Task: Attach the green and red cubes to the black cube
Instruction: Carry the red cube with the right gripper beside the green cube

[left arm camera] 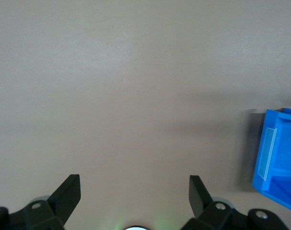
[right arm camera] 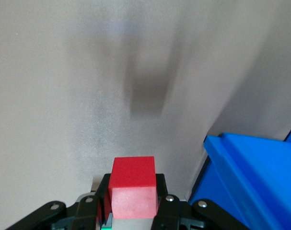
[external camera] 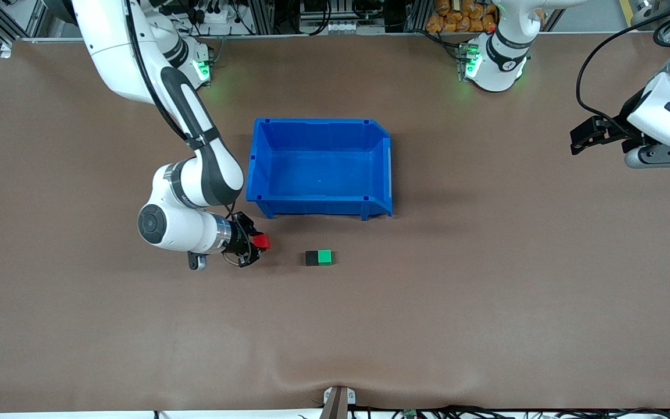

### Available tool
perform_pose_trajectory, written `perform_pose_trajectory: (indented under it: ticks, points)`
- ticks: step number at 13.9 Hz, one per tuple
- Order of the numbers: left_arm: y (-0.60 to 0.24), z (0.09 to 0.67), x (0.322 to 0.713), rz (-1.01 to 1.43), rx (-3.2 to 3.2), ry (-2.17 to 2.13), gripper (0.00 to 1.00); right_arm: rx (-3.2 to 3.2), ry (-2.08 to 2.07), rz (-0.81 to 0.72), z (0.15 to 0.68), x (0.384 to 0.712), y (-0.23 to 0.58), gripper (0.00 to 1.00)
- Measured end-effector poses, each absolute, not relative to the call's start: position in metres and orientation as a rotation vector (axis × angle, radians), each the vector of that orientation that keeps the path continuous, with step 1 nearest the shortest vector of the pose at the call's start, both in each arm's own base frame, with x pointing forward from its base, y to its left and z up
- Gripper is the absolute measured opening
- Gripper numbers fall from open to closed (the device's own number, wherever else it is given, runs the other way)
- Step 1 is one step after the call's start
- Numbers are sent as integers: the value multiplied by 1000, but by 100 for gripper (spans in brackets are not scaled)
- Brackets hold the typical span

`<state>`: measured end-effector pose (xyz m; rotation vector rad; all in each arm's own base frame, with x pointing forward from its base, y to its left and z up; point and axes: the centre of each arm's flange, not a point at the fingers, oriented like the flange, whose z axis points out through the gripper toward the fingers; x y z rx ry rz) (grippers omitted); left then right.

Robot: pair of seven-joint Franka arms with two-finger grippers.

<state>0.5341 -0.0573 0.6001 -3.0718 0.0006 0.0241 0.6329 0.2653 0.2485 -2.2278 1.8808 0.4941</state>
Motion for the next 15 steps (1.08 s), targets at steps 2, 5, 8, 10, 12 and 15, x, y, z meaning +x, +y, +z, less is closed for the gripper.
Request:
perform_pose_trajectory:
  ticks: [2, 5, 8, 10, 12, 15]
  points:
    - [-57, 600, 534, 25, -3072, 1, 100, -2203, 1915, 498, 247, 634, 268, 40]
    - [-57, 600, 534, 25, -3072, 1, 100, -2199, 1937, 504, 239, 632, 279, 40]
    - [-57, 600, 534, 25, -3072, 0, 100, -2186, 1942, 477, 234, 633, 287, 40]
    - [-57, 600, 534, 25, -3072, 0, 100, -2178, 1948, 464, 230, 632, 294, 40]
    - [-57, 600, 534, 25, -3072, 0, 100, -2170, 1959, 458, 227, 631, 302, 40]
    - [-57, 599, 534, 27, -3072, 0, 100, -2144, 1985, 456, 226, 633, 312, 40]
